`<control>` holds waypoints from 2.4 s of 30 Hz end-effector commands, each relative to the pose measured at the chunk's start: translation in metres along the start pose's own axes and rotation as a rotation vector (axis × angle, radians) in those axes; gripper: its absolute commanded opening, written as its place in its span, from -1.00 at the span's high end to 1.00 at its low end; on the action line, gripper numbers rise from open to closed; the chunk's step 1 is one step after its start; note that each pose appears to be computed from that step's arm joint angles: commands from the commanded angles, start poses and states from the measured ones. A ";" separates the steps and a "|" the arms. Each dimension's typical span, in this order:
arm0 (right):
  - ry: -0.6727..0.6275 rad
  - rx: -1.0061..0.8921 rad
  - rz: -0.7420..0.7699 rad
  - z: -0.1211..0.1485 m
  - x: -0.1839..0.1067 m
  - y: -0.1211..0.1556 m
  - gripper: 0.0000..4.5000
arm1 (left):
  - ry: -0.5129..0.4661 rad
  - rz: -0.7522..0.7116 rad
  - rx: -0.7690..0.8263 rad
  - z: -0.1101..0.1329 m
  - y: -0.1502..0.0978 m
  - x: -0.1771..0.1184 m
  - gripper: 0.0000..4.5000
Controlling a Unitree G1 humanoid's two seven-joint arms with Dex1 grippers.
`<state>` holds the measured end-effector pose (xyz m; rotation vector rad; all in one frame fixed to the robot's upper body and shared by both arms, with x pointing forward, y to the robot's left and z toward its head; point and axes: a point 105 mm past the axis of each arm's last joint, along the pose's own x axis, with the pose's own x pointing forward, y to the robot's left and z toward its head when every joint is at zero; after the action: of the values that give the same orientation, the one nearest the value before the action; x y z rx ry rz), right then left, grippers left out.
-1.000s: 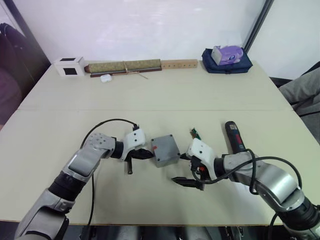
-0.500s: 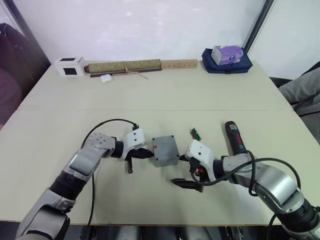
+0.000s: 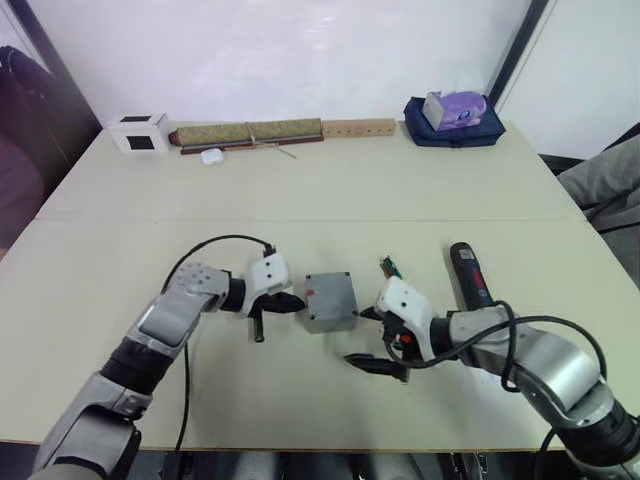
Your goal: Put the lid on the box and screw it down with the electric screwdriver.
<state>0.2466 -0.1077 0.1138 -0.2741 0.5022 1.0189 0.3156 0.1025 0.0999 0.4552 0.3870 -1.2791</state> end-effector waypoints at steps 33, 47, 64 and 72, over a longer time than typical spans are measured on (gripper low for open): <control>-0.192 0.078 -0.363 -0.018 -0.025 -0.059 -0.04 | -0.203 -0.155 0.028 0.076 -0.018 -0.021 1.00; -0.167 0.054 -0.364 -0.022 -0.021 -0.060 0.98 | -0.206 -0.135 0.025 0.074 -0.016 -0.022 1.00; -0.245 -0.073 -0.364 0.024 -0.041 -0.057 0.98 | -0.183 -0.028 -0.007 0.062 0.014 -0.038 1.00; -0.340 -0.112 -0.203 0.065 -0.016 -0.032 0.98 | -0.172 0.031 -0.032 0.052 0.024 -0.045 1.00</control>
<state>0.2896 -0.1206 0.1687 -0.2422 0.1475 0.8219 0.3278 0.1133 0.1565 0.3074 0.3101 -1.2857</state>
